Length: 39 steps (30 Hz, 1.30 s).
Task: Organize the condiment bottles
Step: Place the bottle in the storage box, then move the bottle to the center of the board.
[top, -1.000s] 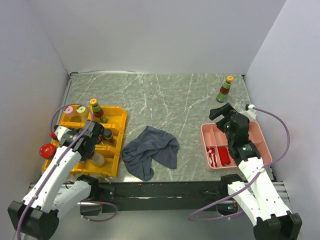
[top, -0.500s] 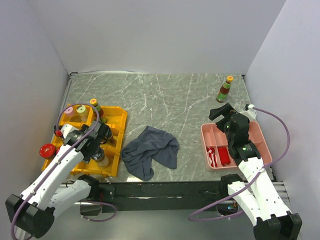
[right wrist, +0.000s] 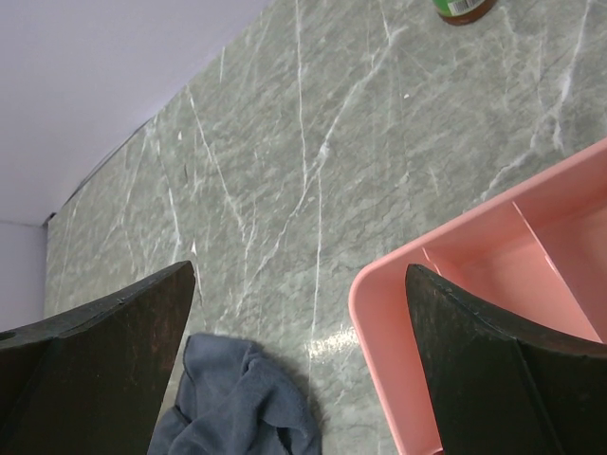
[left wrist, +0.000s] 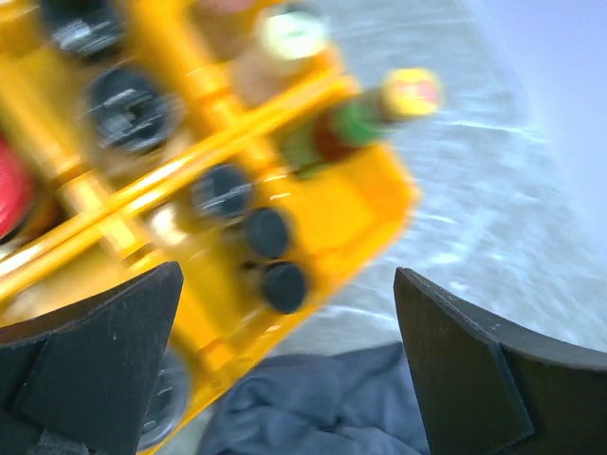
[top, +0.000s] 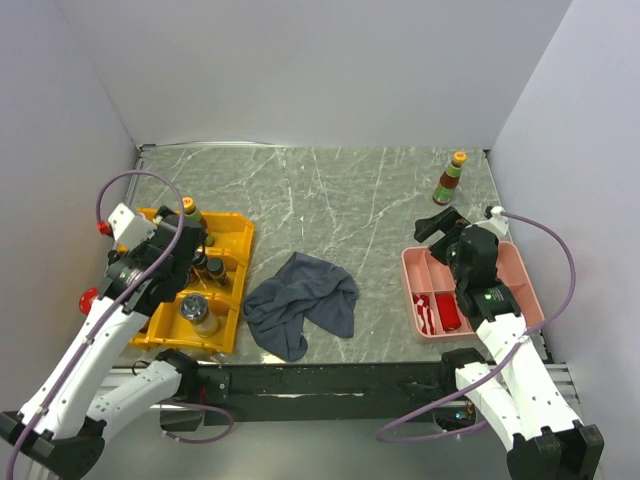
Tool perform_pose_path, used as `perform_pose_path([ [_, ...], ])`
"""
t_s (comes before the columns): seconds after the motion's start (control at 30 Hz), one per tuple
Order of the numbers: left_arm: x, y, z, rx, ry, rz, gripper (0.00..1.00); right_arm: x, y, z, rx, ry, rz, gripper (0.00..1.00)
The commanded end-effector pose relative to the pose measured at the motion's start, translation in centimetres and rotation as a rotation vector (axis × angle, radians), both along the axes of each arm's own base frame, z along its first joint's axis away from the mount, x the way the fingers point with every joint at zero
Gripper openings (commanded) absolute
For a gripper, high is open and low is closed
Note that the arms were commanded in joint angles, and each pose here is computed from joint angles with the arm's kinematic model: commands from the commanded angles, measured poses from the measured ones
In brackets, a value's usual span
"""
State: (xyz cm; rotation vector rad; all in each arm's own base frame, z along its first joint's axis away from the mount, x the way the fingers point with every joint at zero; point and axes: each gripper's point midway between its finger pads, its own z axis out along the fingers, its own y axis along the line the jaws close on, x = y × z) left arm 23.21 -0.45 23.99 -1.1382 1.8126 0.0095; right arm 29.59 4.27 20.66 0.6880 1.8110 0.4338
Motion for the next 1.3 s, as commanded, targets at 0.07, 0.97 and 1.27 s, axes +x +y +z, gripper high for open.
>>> perform_pose_path([
  [0.07,4.7,-8.5,9.4,0.064,-0.448,-0.6,0.99,0.8,0.2,2.3,-0.017,-0.045,0.021,1.0],
  [0.97,4.7,-26.5,3.4,-0.19,-0.581,-1.396,0.99,18.2,-8.6,1.3,-0.532,0.297,-0.103,0.95],
  [1.27,3.2,-27.2,1.3,-0.127,-0.552,-1.434,0.99,22.6,-11.8,0.3,-0.502,0.249,-0.129,0.87],
])
